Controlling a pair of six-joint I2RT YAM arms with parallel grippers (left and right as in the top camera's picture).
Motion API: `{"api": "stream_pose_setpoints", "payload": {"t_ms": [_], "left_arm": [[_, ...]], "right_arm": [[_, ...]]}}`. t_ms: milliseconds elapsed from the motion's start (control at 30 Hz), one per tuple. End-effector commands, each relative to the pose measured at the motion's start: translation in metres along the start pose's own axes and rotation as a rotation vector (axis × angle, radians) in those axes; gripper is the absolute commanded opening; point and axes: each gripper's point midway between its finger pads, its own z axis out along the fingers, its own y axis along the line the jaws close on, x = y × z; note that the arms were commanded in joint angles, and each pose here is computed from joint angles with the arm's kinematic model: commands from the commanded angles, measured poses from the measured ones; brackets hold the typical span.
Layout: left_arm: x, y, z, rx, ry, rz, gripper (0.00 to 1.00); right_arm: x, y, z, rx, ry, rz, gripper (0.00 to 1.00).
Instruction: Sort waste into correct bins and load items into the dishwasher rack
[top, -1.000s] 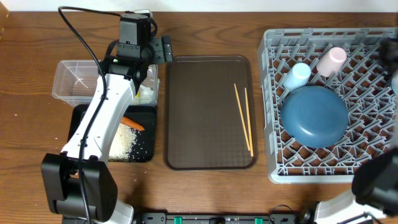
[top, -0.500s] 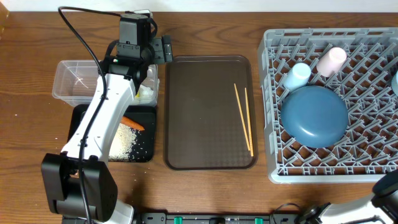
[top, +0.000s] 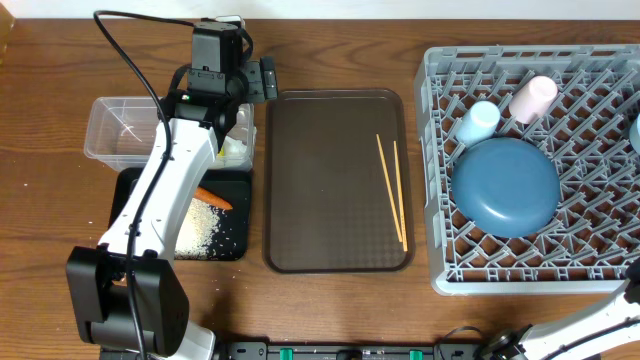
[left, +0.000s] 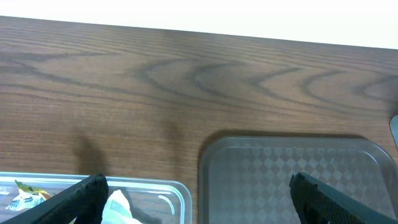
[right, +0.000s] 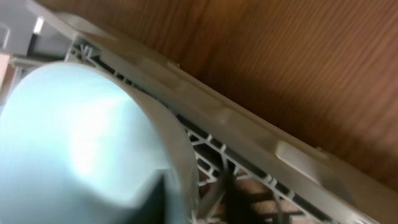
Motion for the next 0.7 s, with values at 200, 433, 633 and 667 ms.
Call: {"api": "stream_pose_setpoints", "payload": {"t_ms": [200, 433, 633, 667], "left_arm": [[0.002, 0.002, 0.002, -0.011, 0.006, -0.009, 0.94], [0.002, 0.002, 0.002, -0.011, 0.006, -0.009, 0.94], [0.002, 0.002, 0.002, -0.011, 0.006, -0.009, 0.94], [0.002, 0.002, 0.002, -0.011, 0.006, -0.009, 0.94]], "right_arm": [[-0.01, 0.033, -0.011, -0.029, -0.07, -0.148, 0.01], [-0.017, 0.065, -0.071, 0.287, -0.235, -0.473, 0.01], [0.007, 0.093, -0.103, 0.81, -0.267, -0.872, 0.02], [0.013, 0.101, -0.104, 0.871, -0.253, -0.954, 0.02]]}}
